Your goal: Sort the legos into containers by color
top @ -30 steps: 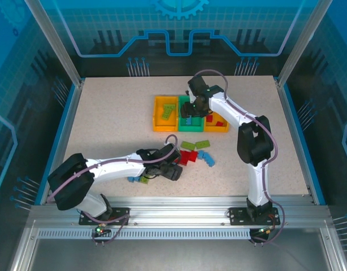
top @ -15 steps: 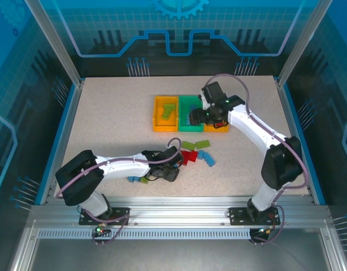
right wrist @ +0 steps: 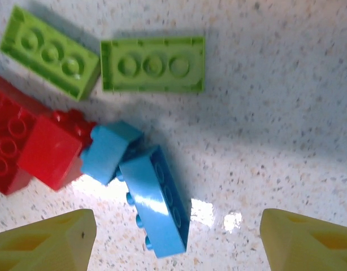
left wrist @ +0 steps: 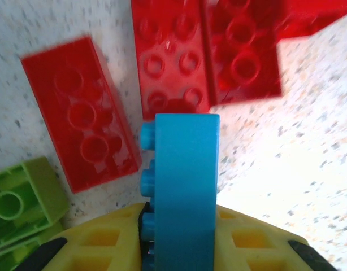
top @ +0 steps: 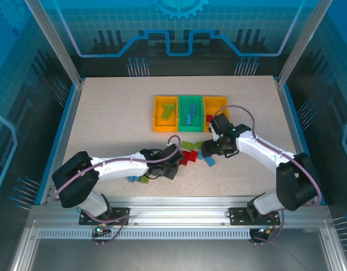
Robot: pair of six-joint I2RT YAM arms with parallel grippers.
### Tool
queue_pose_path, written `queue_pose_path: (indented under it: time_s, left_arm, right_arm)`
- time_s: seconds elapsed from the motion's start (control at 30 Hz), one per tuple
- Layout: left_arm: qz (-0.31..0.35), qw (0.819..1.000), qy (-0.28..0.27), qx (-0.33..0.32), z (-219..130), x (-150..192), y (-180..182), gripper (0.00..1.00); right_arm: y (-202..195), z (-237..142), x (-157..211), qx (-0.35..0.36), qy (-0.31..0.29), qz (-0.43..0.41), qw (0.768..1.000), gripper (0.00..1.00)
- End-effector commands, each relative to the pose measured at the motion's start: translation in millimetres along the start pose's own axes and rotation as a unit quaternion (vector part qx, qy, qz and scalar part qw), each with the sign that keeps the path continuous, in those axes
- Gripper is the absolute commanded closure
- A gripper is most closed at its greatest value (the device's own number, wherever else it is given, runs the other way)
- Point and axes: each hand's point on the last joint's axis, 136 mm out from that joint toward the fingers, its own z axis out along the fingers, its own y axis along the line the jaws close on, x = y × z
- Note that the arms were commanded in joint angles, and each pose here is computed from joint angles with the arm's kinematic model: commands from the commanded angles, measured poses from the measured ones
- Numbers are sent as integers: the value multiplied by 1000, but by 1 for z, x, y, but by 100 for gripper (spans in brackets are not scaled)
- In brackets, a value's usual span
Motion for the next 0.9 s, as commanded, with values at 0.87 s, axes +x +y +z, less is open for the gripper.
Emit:
queue_pose_path:
  time_s: [0.87]
  left_arm:
    - [-138, 985, -83, 57, 30, -241, 29, 73]
  right_arm:
    - [5, 46, 45, 33, 59, -28, 997, 48]
